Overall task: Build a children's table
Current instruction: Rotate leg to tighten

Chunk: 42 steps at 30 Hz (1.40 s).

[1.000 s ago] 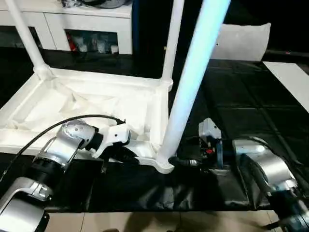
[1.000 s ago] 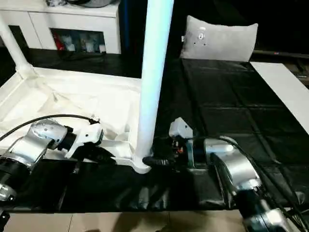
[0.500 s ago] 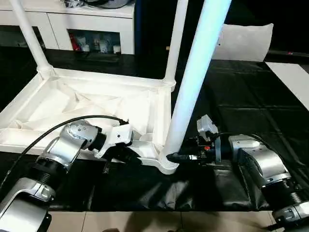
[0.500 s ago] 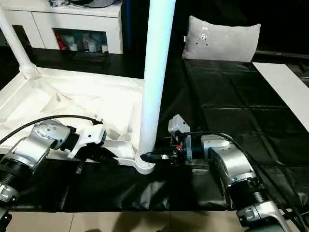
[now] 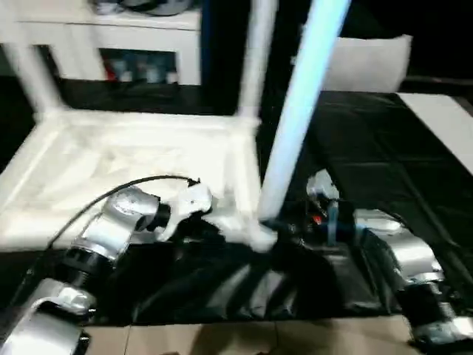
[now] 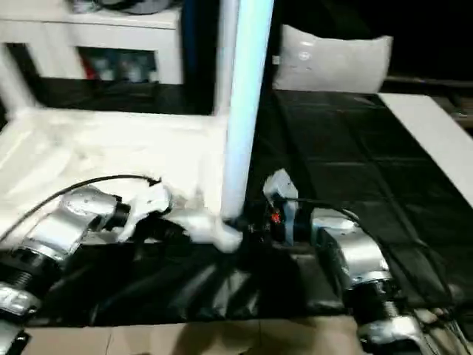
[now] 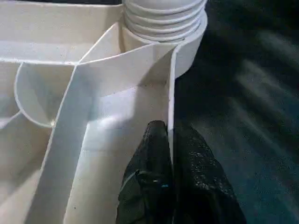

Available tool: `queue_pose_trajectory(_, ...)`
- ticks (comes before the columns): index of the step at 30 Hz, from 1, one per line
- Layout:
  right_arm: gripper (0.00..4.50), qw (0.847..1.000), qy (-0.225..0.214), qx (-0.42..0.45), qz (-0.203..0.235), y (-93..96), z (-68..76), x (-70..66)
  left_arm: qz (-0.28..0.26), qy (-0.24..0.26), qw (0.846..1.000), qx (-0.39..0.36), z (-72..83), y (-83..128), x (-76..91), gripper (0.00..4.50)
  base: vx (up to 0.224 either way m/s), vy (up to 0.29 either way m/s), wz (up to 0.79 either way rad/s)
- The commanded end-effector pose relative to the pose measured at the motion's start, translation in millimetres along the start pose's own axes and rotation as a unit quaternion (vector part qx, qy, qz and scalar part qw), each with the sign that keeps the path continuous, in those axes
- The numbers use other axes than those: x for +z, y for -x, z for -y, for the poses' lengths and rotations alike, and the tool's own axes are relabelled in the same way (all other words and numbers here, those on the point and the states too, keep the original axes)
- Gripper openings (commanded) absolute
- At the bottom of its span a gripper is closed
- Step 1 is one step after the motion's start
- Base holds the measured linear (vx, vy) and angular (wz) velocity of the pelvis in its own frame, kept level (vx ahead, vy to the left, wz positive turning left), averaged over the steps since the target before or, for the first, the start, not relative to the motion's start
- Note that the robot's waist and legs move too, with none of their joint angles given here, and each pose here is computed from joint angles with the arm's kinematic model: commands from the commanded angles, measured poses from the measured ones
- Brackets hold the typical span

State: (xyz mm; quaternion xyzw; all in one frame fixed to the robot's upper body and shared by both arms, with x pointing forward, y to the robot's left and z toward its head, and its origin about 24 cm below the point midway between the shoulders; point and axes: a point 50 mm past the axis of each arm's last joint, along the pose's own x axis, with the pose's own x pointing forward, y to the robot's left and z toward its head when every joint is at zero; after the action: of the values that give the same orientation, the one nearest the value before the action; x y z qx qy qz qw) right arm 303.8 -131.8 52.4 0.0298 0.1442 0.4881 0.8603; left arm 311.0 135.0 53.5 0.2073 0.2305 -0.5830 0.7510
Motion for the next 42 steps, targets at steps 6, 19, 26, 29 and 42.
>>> queue_pose_trajectory(6,1.95,0.983,-0.038,-0.178,-0.012,-39.8,8.2,-2.3,0.067,0.039,0.995,0.058,13.4,-62.7,40.2,0.0,0.0,0.0,0.0)
queue_pose_trajectory(19,3.44,0.989,0.041,-0.138,0.033,3.7,17.0,-2.8,0.022,-0.034,0.995,0.086,-0.8,-42.9,18.5,0.0,0.0,0.0,0.0)
queue_pose_trajectory(26,3.89,0.997,0.07,-0.03,-0.008,42.9,22.5,3.4,0.009,-0.077,0.997,-0.018,11.9,-29.1,5.1,0.0,0.0,0.0,0.0)
queue_pose_trajectory(29,3.66,0.996,0.092,0.01,-0.013,50.4,23.8,10.1,0.008,-0.093,0.993,-0.07,17.9,-24.4,2.3,0.0,0.0,0.0,0.0)
queue_pose_trajectory(42,2.65,0.977,0.075,0.192,-0.052,36.5,1.6,9.4,-0.024,-0.151,0.969,-0.192,29.3,-17.7,4.5,0.0,0.0,0.0,0.0)
